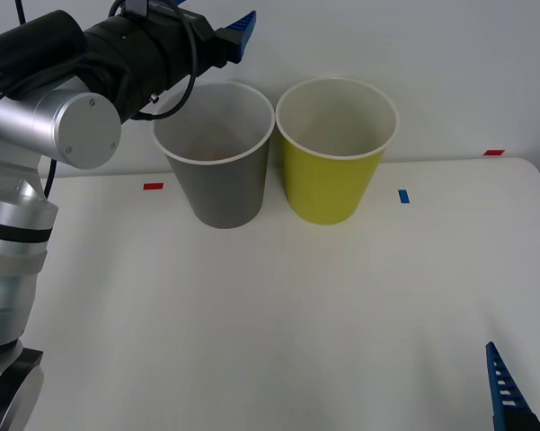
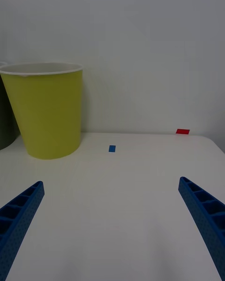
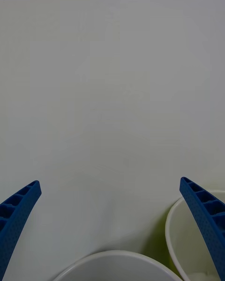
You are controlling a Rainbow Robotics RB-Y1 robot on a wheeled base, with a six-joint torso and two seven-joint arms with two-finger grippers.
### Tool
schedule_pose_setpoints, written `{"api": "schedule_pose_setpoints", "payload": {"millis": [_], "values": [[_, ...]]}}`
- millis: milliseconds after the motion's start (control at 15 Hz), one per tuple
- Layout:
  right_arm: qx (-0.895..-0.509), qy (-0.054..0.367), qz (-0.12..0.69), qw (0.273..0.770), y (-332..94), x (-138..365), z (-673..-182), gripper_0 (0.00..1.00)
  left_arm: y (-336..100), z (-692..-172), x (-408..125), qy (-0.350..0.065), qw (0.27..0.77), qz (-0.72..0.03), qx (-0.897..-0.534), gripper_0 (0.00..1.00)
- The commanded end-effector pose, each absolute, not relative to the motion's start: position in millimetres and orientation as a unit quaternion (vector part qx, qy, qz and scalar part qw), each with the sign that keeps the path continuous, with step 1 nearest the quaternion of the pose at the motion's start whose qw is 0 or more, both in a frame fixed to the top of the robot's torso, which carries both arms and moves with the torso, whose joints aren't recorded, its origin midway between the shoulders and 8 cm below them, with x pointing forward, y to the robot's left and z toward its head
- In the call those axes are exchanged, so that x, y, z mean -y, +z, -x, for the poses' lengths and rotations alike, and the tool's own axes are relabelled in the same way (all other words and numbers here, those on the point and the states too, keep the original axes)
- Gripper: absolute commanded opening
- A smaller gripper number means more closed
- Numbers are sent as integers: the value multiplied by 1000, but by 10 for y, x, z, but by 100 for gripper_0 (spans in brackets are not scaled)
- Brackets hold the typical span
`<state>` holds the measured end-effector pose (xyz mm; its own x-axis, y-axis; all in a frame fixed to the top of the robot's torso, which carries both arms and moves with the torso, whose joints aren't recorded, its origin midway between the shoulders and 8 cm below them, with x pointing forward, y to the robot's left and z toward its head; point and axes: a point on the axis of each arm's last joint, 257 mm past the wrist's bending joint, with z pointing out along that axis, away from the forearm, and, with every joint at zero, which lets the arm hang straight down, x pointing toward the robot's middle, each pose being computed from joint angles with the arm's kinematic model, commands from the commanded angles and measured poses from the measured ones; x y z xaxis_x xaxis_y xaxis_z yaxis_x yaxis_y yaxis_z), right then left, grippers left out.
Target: Put cans in the gray bin and PET bottles in the light green bin.
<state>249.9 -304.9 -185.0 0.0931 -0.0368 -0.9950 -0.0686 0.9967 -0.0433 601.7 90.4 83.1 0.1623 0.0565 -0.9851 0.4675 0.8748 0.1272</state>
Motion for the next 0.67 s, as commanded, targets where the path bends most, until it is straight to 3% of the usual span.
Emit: {"api": "schedule_pose_setpoints", "payload": {"millis": [67, 667], "values": [[-673, 11, 39, 738, -1849, 3049, -2499, 100, 789, -5820, -1091, -138, 738, -205, -628, 100], [-673, 11, 39, 738, -1849, 3049, -2499, 100, 342, -5204, -1820, -109, 736, -167, -647, 100]]}}
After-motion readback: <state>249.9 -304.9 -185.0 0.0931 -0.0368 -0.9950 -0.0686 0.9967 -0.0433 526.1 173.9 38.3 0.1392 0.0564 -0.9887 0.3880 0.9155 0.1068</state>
